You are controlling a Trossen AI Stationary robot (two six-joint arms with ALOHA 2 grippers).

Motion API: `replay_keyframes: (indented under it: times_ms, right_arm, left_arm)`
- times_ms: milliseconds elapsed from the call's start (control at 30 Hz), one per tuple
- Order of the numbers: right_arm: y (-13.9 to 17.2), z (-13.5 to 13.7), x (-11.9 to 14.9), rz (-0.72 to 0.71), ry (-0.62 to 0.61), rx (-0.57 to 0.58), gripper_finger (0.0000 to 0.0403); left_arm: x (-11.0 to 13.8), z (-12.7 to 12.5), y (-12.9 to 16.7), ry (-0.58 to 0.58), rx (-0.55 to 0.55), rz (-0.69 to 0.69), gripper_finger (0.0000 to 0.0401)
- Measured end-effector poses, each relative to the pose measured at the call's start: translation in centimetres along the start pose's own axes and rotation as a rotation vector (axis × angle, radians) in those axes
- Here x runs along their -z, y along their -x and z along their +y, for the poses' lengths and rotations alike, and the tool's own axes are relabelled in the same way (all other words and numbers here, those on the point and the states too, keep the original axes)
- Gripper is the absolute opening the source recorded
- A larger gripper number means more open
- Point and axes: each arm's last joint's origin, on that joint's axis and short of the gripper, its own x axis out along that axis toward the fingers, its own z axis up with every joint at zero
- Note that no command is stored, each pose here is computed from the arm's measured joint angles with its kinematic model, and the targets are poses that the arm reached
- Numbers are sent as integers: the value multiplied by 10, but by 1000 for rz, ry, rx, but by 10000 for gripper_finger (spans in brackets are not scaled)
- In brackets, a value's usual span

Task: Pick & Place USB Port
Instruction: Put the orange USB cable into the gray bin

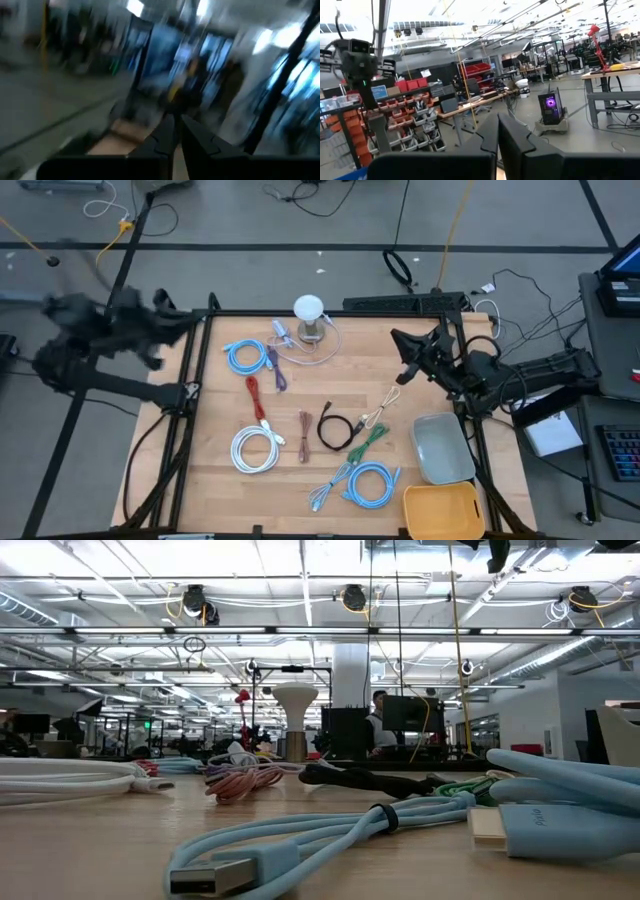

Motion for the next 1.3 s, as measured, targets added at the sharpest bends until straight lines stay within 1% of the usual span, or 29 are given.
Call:
replay_keyframes:
  times_ms: [100, 167, 233, 333, 367, 400, 500, 567, 700, 800, 833, 900, 967, 1067, 1200, 1300]
  right_arm:
    - [0, 0, 0, 0, -9, 0, 4]
    - [0, 0, 0, 0, -10, 1, 4]
    - [0, 0, 0, 0, -11, 0, 4]
    - [0, 0, 0, 2, -8, 0, 4]
    - [0, 0, 0, 3, -5, 1, 4]
    - [0, 0, 1, 5, -1, 1, 4]
    - [0, 0, 1, 14, 11, 1, 4]
    - [0, 0, 3, 27, 19, 2, 4]
    - [0, 0, 5, 45, 5, 3, 4]
    - [0, 0, 5, 43, 0, 3, 4]
    - [0, 0, 5, 43, 2, 3, 4]
    - [0, 0, 4, 33, 10, 2, 4]
    - [0, 0, 2, 19, -12, 1, 4]
    - [0, 0, 2, 18, -35, 1, 4]
    - [0, 0, 6, 49, -22, 3, 4]
    - [1, -1, 15, 122, -28, 12, 4]
  left_arm:
    - [4, 0, -15, -105, -161, 320, 33]
    - [9, 2, -24, -185, -302, 485, 33]
    - [19, 7, -30, -299, -465, 643, 33]
    - [34, 13, -40, -431, -680, 779, 33]
    - [39, 15, -46, -451, -722, 800, 33]
    - [42, 18, -52, -460, -742, 815, 33]
    - [54, 22, -65, -439, -738, 872, 33]
    - [61, 26, -70, -444, -765, 908, 33]
    - [75, 34, -77, -496, -828, 975, 33]
    - [86, 39, -80, -551, -819, 1054, 33]
    - [89, 40, -81, -543, -812, 1064, 33]
    - [95, 43, -85, -485, -805, 1086, 33]
    - [104, 47, -90, -408, -823, 1083, 33]
    - [121, 54, -94, -314, -831, 1120, 33]
    - [157, 68, -89, -208, -853, 1253, 33]
    - [187, 78, -79, -105, -852, 1336, 33]
